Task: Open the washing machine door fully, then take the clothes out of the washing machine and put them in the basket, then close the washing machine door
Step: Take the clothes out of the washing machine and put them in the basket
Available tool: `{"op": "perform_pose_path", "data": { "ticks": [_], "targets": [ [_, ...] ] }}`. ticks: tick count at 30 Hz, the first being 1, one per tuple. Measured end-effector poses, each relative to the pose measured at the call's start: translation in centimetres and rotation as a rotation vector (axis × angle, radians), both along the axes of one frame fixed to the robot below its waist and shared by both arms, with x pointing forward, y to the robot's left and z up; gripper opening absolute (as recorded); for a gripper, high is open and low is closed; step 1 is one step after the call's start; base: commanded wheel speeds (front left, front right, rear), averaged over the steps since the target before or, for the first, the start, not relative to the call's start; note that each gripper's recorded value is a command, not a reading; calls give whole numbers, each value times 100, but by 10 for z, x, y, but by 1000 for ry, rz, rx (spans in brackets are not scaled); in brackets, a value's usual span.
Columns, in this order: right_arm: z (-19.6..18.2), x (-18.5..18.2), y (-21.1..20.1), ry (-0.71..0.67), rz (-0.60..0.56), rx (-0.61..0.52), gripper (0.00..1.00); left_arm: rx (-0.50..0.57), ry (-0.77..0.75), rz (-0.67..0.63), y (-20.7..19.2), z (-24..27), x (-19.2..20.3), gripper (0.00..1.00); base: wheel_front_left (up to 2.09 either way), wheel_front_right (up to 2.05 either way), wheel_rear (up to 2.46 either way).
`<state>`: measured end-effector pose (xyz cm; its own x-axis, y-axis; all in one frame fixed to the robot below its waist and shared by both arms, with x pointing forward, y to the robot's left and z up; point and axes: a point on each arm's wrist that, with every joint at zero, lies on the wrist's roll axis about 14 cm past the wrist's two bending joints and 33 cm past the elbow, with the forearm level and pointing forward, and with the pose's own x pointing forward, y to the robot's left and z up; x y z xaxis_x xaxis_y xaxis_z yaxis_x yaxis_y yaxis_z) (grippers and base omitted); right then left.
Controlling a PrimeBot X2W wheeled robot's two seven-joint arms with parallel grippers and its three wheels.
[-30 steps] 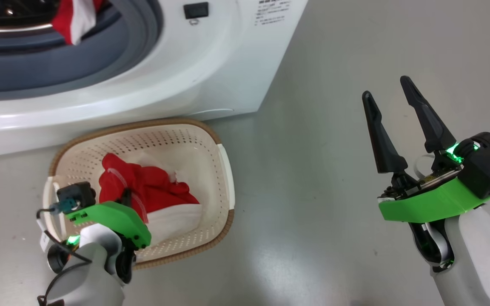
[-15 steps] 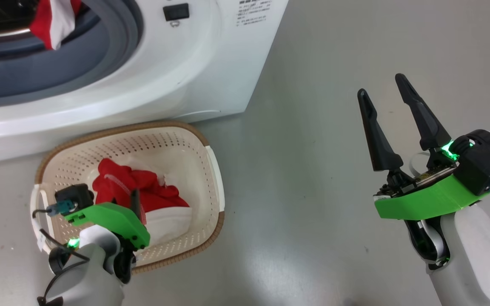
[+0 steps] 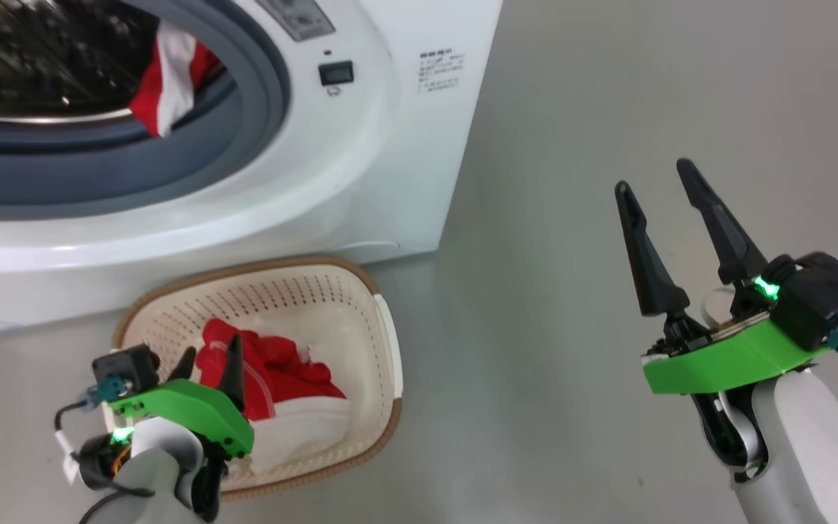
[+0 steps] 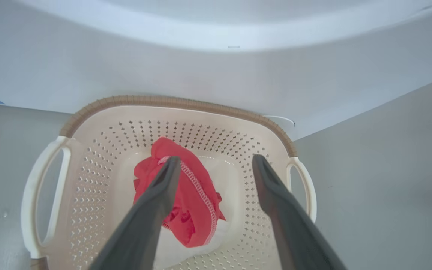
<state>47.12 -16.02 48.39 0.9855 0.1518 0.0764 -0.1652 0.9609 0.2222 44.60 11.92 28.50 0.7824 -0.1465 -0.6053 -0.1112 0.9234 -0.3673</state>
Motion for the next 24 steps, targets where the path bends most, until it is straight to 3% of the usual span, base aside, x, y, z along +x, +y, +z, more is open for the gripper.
{"op": "perform_pose_path", "data": {
  "ticks": [10,21,24],
  "targets": [
    [26,-24,3,-46,-1,5,100,-10,-207,71,23,60,-6,100,0,0,0],
    [49,-52,-3,-96,-27,9,100,99,-427,87,48,124,-21,100,0,0,0],
    [50,-60,-4,-96,-32,1,100,176,-549,56,50,159,-20,100,0,0,0]
  ]
}}
